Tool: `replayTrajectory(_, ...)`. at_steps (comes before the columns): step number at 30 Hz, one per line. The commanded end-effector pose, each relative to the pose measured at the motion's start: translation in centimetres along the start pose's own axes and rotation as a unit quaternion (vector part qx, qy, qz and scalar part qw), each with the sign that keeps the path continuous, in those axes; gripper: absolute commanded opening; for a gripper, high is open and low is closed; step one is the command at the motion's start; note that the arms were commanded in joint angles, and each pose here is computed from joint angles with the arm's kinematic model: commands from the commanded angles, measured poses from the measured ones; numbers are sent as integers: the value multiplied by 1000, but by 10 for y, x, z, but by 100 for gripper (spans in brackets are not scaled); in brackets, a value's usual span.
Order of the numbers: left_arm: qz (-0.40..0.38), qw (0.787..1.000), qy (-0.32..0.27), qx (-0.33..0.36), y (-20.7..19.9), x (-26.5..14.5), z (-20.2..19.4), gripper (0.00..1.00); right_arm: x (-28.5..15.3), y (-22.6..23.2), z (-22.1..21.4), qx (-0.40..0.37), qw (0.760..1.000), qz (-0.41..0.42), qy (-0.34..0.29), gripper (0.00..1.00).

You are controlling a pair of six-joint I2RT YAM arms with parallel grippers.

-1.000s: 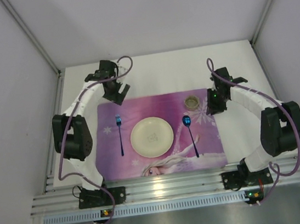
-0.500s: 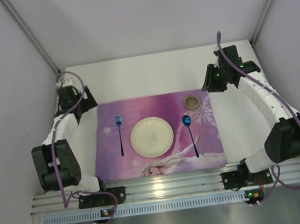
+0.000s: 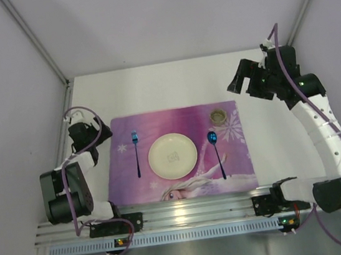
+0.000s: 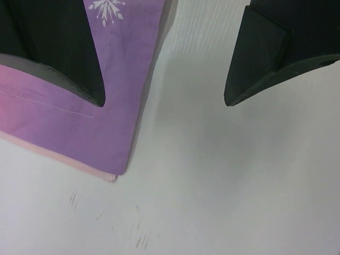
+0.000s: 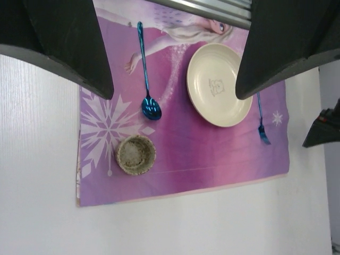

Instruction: Set the dinner table for one person

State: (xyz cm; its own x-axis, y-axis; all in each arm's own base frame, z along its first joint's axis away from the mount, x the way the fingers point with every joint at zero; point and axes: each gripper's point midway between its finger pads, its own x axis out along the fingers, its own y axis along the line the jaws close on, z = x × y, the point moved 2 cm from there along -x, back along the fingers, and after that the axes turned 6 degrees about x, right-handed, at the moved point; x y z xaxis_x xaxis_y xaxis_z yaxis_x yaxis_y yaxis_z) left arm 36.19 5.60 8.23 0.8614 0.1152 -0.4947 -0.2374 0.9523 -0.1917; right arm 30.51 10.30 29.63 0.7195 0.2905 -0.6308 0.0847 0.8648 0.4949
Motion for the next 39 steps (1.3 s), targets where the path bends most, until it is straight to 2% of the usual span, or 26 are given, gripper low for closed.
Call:
replayTrajectory(1, -29, 998, -59, 10, -7, 12, 16, 99, -29, 17, 12, 14, 997, 47, -64, 100)
replayTrajectory(3, -26, 998, -48, 9, -4, 14, -1, 99, -30, 17, 9, 17, 996, 51, -69, 100)
replayTrajectory(6, -38, 997, -63, 14, -8, 15, 1, 97, -36, 18, 10, 14, 995, 56, -78, 100)
replayTrajectory(12, -50, 993, -78, 70, -32, 20, 5, 98, -30, 20, 5, 33, 995, 57, -80, 100)
replayTrajectory(15, -54, 988, -54, 134, -53, 33, -1, 97, -25, 26, 0, 41, 995, 58, -76, 100)
replayTrajectory(16, -29, 987, -60, 146, -49, 36, 2, 97, -22, 28, -3, 40, 995, 57, -72, 100)
replayTrajectory(18, -21, 984, -79, 158, -51, 41, 3, 98, -20, 33, -6, 31, 995, 54, -72, 100)
replayTrajectory(20, -15, 983, -74, 168, -57, 33, -4, 98, -20, 36, -9, 24, 996, 50, -75, 100)
replayTrajectory(22, -14, 978, -126, 166, -59, 21, 5, 99, -22, 36, -10, 20, 995, 47, -85, 100)
replayTrajectory(23, -12, 979, -122, 162, -53, 14, -9, 99, -20, 36, -14, 15, 995, 42, -86, 100)
replayTrajectory(24, -16, 975, -159, 153, -56, 8, 3, 99, -19, 36, -14, 13, 995, 43, -90, 100)
replayTrajectory(25, -16, 974, -168, 150, -54, 5, 2, 99, -18, 32, -18, 16, 995, 38, -92, 100)
replayTrajectory(26, -16, 977, -143, 156, -45, 2, -30, 98, -16, 31, -21, 16, 995, 38, -92, 100)
replayTrajectory(27, -11, 962, -221, 161, -51, -6, -2, 99, -18, 32, -20, 20, 994, 46, -101, 100)
replayTrajectory(30, -8, 971, -181, 158, -54, -2, -10, 99, -5, 25, -32, 23, 992, 52, -115, 100)
replayTrajectory(35, -11, 971, -184, 150, -51, -1, -6, 99, 23, 19, -40, -40, 986, 79, -140, 100)
replayTrajectory(39, -11, 971, -184, 153, -50, 0, -7, 99, 73, -10, -48, -93, 987, 16, -128, 100)
